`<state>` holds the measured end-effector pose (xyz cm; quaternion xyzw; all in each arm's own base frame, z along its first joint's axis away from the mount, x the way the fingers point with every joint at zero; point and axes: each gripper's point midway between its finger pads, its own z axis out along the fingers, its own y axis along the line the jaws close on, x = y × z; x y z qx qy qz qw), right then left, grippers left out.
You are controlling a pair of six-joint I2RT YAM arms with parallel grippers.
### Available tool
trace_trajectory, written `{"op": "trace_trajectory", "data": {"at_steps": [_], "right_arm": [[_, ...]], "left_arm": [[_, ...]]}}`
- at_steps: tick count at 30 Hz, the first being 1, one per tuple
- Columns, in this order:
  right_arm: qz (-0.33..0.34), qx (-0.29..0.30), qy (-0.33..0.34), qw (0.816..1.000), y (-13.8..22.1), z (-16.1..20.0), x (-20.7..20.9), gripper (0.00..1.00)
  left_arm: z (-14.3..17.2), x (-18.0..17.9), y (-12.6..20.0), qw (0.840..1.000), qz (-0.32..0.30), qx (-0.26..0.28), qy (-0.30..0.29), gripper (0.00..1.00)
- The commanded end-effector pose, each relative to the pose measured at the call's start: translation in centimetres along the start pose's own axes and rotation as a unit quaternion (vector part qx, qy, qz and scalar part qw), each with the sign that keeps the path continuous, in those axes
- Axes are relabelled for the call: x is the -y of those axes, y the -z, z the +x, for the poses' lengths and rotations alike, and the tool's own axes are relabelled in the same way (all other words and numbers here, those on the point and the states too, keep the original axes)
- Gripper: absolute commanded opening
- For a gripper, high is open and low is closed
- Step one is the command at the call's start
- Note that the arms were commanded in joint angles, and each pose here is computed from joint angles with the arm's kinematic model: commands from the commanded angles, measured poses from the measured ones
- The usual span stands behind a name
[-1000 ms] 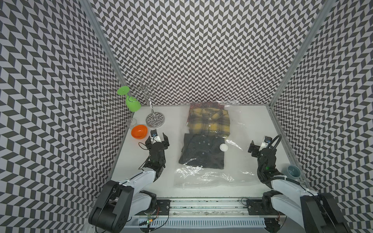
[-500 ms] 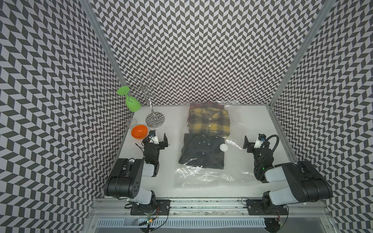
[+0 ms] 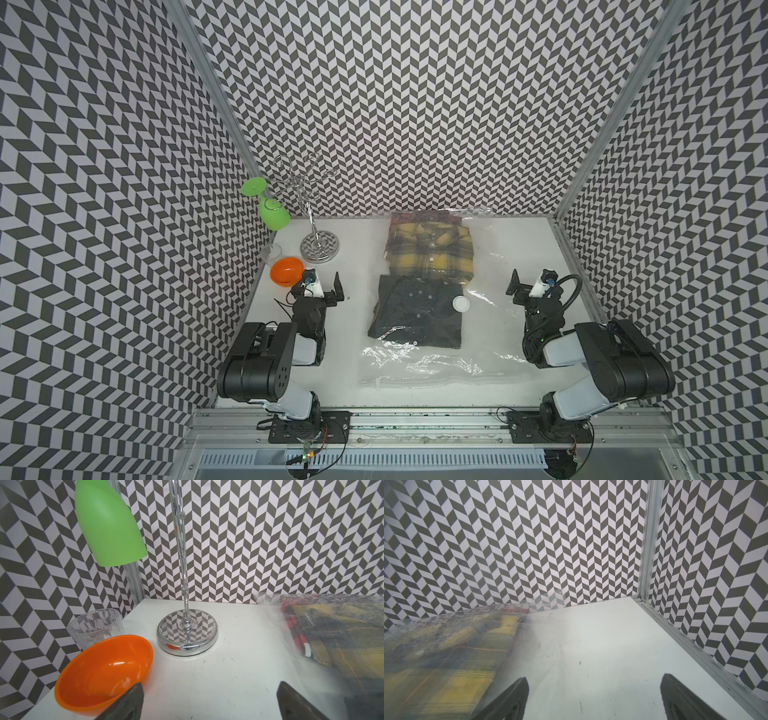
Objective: Place the folded shirt into the vacuum bag
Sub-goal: Reset both arms
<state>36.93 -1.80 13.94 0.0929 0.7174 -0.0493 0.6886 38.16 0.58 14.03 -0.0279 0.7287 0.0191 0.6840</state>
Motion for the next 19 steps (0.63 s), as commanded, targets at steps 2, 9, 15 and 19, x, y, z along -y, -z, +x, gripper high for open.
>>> {"op": "trace_trajectory", "data": {"at_steps": [2, 9, 15, 19], "right_arm": [[0.011, 0.032, -0.016, 0.999, 0.11, -1.40, 0.45, 0.99], [0.010, 0.034, -0.016, 0.999, 0.19, -1.45, 0.46, 0.99], [0.011, 0.034, -0.016, 0.999, 0.17, -1.44, 0.50, 0.99], [0.010, 0.034, -0.016, 0.999, 0.17, -1.43, 0.46, 0.99]], "left_arm": [[-0.72, -0.07, -0.18, 1.000, -0.004, 0.013, -0.003, 1.00], [-0.72, -0.05, -0.17, 1.000, -0.004, 0.013, -0.004, 1.00], [-0.77, 0.38, -0.07, 1.000, 0.003, 0.016, -0.015, 1.00], [-0.70, 0.12, 0.06, 1.000, 0.001, 0.016, -0.008, 1.00]]}}
